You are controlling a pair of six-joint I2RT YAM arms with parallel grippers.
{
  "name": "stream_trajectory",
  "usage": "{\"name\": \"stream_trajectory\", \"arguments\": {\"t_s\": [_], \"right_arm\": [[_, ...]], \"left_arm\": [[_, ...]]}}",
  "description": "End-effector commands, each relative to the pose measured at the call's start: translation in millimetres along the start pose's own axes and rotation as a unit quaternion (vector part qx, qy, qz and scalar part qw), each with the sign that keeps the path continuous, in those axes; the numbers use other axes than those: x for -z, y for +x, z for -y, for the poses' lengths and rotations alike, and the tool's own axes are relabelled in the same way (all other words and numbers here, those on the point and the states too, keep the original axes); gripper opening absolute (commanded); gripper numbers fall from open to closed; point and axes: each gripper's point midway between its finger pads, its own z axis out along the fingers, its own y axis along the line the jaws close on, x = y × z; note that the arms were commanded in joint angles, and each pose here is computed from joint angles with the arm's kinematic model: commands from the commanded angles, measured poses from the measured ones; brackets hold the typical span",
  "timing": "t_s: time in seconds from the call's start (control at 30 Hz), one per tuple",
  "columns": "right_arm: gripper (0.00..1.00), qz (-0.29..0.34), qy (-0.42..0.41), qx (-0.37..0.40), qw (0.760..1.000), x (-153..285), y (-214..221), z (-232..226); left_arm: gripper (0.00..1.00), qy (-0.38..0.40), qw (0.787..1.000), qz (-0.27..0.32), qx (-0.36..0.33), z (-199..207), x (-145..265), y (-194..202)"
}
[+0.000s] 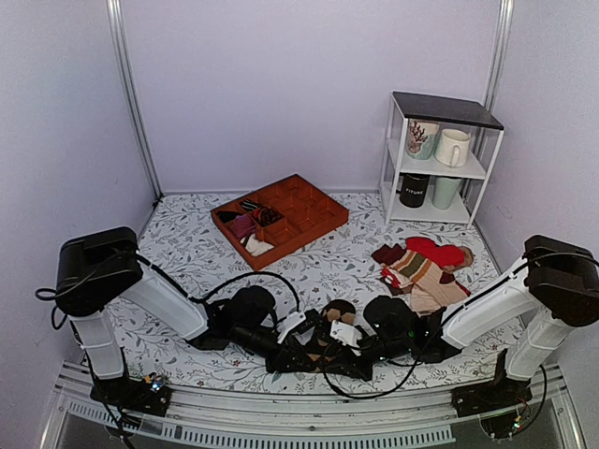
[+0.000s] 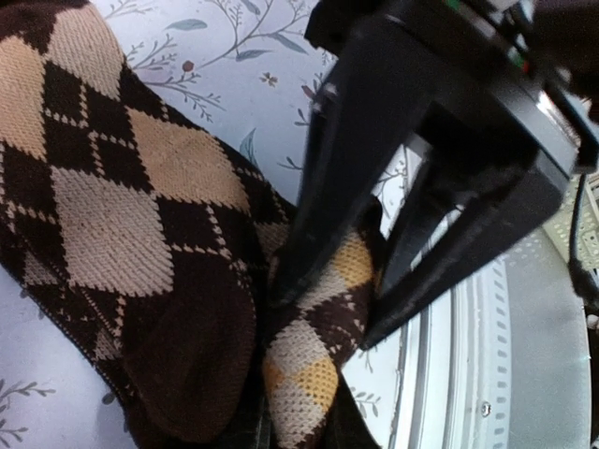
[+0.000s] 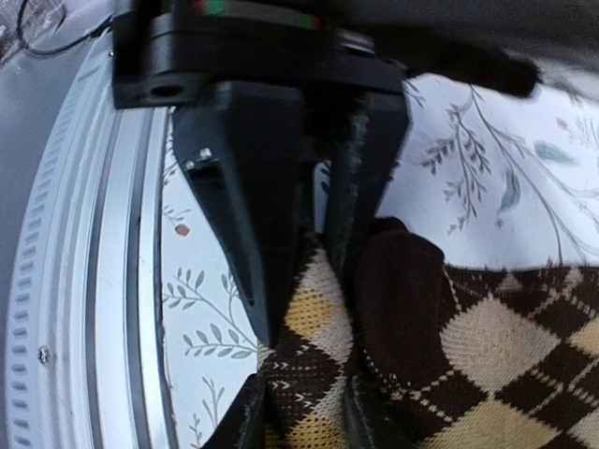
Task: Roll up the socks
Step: Roll a pair of socks at the center of the board.
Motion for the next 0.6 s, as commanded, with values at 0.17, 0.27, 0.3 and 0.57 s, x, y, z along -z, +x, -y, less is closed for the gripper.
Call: {"name": "stream_trajectory", "arguments": {"t_s": [0.17, 0.27, 0.3, 0.57], "right_arm": [[0.12, -0.048, 0.004, -0.083, 0.995, -1.5, 20.0, -5.6], [0.12, -0.056, -0.005, -0.11, 0.992, 1.4, 27.4, -9.6], [0.12, -0.06, -0.009, -0.119, 0.991, 2.5, 31.8, -10.9], [0.12, -0.103, -0.062, -0.243, 0.963, 1.5, 69.3, -19.3]], "left_arm": [[0.01, -0.086, 0.986, -0.125, 0.069, -42.5, 3.9, 84.9], [0.4, -0.085, 0.994, -0.065, 0.022, -31.3, 12.0, 52.2], [0.67, -0.089, 0.995, -0.036, -0.004, -25.8, 17.6, 39.3], [1.0, -0.129, 0.955, 0.123, -0.236, 19.1, 55.3, -39.6]]}}
